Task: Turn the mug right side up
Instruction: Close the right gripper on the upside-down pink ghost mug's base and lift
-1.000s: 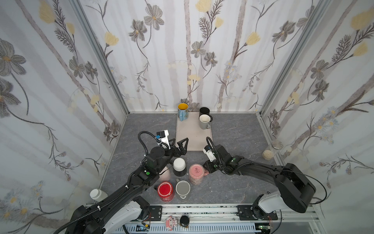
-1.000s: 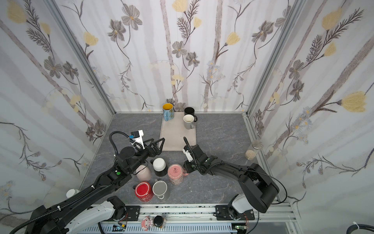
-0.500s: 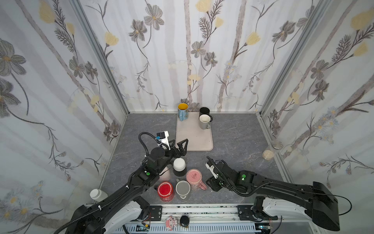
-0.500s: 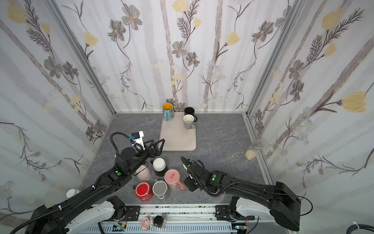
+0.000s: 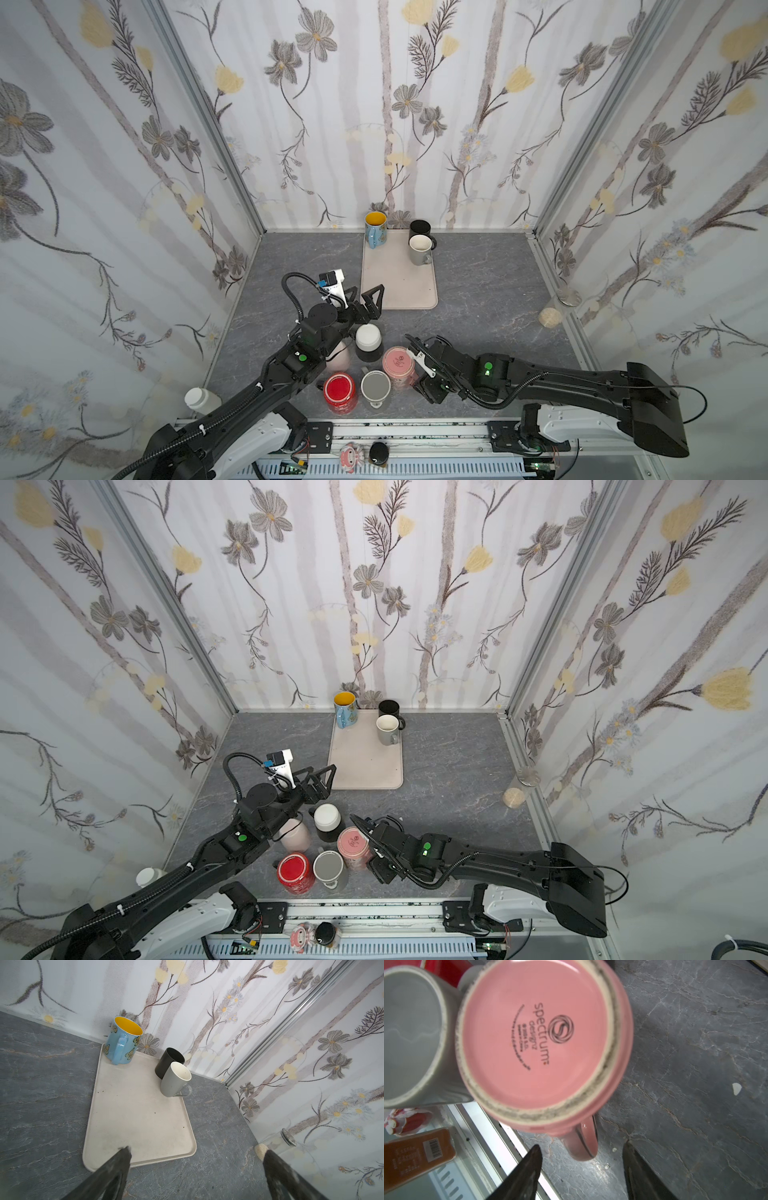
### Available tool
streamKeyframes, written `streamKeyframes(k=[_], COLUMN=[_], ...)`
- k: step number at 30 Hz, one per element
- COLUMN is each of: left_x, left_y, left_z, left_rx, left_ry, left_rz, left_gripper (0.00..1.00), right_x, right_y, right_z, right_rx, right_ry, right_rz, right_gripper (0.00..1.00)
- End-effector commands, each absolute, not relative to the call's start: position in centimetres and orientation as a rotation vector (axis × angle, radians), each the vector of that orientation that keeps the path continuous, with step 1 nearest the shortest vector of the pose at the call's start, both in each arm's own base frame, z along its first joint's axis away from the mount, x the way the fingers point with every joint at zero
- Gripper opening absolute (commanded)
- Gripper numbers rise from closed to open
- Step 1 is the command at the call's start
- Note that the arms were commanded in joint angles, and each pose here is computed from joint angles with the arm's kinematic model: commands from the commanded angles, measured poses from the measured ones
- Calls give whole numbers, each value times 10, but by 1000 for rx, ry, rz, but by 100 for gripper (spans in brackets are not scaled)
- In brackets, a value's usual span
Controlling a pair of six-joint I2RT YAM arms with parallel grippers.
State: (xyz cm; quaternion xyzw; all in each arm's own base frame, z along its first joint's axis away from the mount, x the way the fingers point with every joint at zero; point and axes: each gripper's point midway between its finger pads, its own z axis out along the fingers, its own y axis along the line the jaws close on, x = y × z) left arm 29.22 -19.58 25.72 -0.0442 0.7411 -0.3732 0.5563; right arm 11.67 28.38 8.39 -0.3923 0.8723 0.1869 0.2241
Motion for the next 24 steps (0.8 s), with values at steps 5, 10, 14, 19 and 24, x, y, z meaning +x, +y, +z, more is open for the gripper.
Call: streamKeyframes(k=[5, 10, 14, 19, 24], left_x=[294, 294, 294, 293, 294], left_y=[-192, -193, -194, -196, -196], left_z=[261, 261, 262, 264, 266], left_rx=[-135, -135, -132, -127, -127], left_ry=[1737, 1740, 1740, 1738, 1732], left_rz=[-879, -882, -888, -901, -909], left_gripper=[100, 100, 100, 100, 100], right_x=[125, 130, 132, 135, 146], right_y=[298, 308, 310, 306, 290], right_z=[80, 80, 74, 70, 66], right_rx=[-1174, -1182, -1187, -1139, -1032], right_ry=[2337, 2303, 2306, 2323, 2346], right_rz=[480, 484, 467, 450, 365], right_gripper=[59, 51, 35, 24, 13])
